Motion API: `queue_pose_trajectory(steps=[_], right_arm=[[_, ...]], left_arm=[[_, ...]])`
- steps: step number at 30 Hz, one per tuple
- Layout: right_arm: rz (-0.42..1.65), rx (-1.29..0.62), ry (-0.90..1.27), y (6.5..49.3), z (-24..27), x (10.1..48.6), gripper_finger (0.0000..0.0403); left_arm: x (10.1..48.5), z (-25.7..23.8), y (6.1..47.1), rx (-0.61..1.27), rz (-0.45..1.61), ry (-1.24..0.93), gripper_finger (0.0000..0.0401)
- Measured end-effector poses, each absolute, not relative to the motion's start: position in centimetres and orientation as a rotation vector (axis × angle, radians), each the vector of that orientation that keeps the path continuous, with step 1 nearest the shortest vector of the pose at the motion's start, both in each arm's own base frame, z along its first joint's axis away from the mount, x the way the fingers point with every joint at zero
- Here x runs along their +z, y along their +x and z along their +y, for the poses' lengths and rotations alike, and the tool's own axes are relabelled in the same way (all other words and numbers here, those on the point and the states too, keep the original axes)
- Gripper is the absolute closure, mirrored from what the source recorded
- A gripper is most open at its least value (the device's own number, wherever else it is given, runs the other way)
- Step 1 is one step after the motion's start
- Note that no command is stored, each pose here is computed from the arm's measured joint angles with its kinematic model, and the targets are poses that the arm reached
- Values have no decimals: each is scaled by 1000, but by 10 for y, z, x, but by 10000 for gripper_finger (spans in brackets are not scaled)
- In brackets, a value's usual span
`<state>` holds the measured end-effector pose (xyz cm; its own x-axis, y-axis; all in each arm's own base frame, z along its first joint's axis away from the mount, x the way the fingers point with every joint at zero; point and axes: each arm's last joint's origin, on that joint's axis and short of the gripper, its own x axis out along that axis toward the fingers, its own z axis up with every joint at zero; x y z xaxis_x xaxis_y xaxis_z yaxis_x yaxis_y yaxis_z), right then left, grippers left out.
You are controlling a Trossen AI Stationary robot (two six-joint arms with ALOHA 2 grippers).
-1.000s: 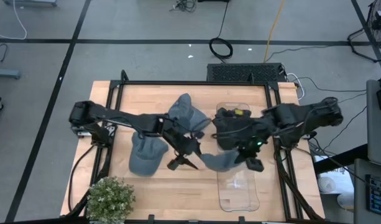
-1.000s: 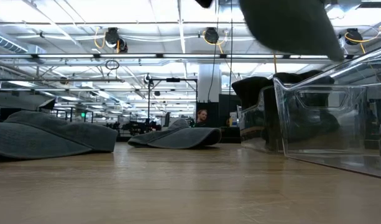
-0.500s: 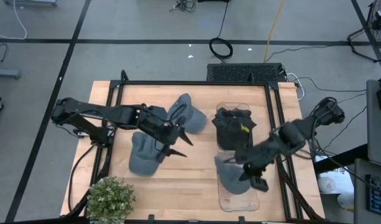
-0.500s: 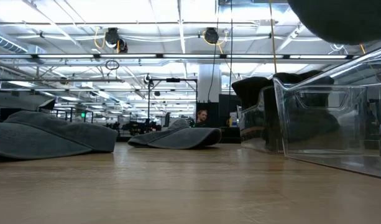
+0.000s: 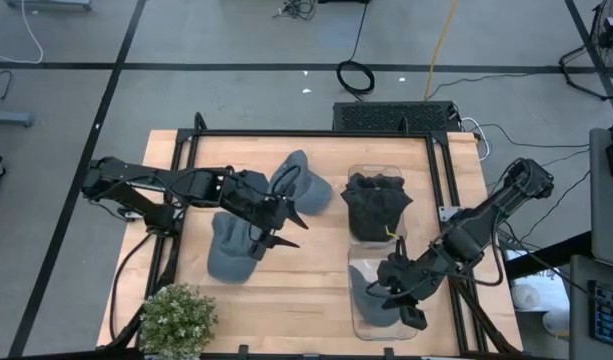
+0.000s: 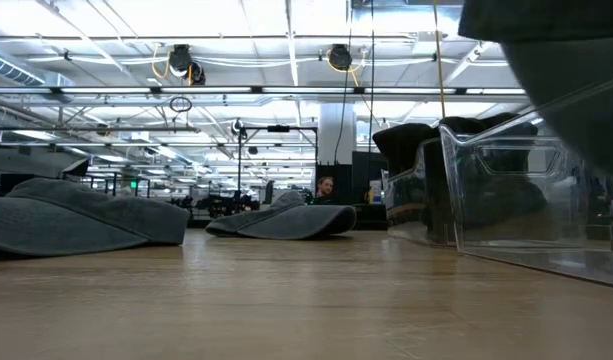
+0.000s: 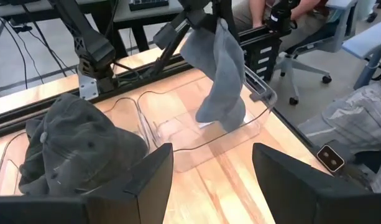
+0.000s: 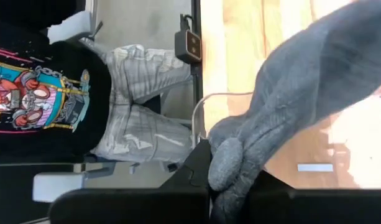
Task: Pick & Place hat
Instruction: Put the left blue cap into the bottom transparent bin
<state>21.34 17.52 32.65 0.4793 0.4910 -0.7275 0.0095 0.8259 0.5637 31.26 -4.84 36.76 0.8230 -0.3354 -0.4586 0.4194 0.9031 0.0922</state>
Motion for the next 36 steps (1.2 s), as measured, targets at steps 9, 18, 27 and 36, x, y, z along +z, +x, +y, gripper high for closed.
queue_pose_trajectory(steps=[9, 18, 27, 36], right_arm=[[1082, 349, 575, 213, 178, 309, 403], [1132, 294, 614, 214, 172, 281, 403], [1159, 194, 686, 219, 160, 267, 333], [1143, 136, 675, 224, 148, 266, 203]], left_arm=[[367, -48, 313, -389, 456, 194, 171], [356, -47, 315, -374, 466, 192, 171], [349, -42, 317, -306, 459, 175, 171], [352, -42, 317, -303, 435, 170, 171]])
